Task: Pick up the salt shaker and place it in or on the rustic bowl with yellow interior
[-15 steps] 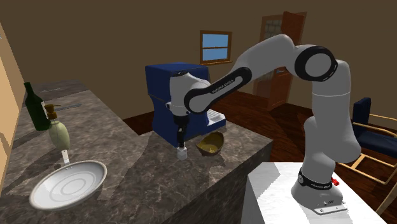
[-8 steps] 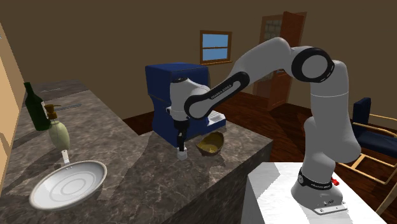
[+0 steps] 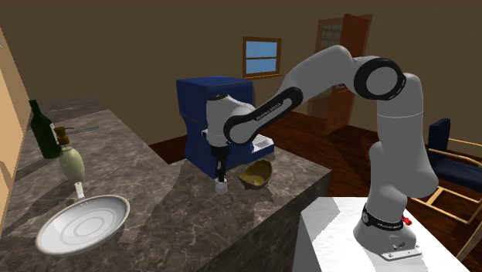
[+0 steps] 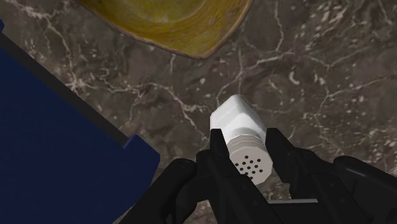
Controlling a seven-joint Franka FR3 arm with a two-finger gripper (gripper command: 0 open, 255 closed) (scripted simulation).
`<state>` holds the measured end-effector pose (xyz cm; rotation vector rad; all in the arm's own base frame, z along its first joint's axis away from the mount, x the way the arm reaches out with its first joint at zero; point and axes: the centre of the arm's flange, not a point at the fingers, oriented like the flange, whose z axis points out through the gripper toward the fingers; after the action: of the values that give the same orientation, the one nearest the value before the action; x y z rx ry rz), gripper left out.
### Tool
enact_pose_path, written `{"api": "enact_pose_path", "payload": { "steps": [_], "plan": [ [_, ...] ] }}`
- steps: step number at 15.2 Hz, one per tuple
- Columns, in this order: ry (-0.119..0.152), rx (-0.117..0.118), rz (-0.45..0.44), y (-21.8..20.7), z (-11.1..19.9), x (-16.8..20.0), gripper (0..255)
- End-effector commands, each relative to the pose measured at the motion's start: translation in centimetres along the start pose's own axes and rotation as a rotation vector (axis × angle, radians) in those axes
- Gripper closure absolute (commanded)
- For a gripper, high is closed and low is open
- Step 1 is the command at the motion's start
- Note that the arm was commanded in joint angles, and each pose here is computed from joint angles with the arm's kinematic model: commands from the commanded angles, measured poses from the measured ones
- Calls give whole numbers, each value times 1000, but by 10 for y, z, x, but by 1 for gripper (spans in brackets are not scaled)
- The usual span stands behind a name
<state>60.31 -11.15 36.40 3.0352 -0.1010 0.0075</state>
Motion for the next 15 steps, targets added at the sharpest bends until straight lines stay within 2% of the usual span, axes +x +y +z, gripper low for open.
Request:
{"api": "enact_pose_path", "payload": {
  "steps": [1,6,15],
  "plan": [
    [-1,0,0,0,1,0,255],
    [-1,0,0,0,1,0,255],
    [-1,0,0,5,-47,0,255]
  ]
}}
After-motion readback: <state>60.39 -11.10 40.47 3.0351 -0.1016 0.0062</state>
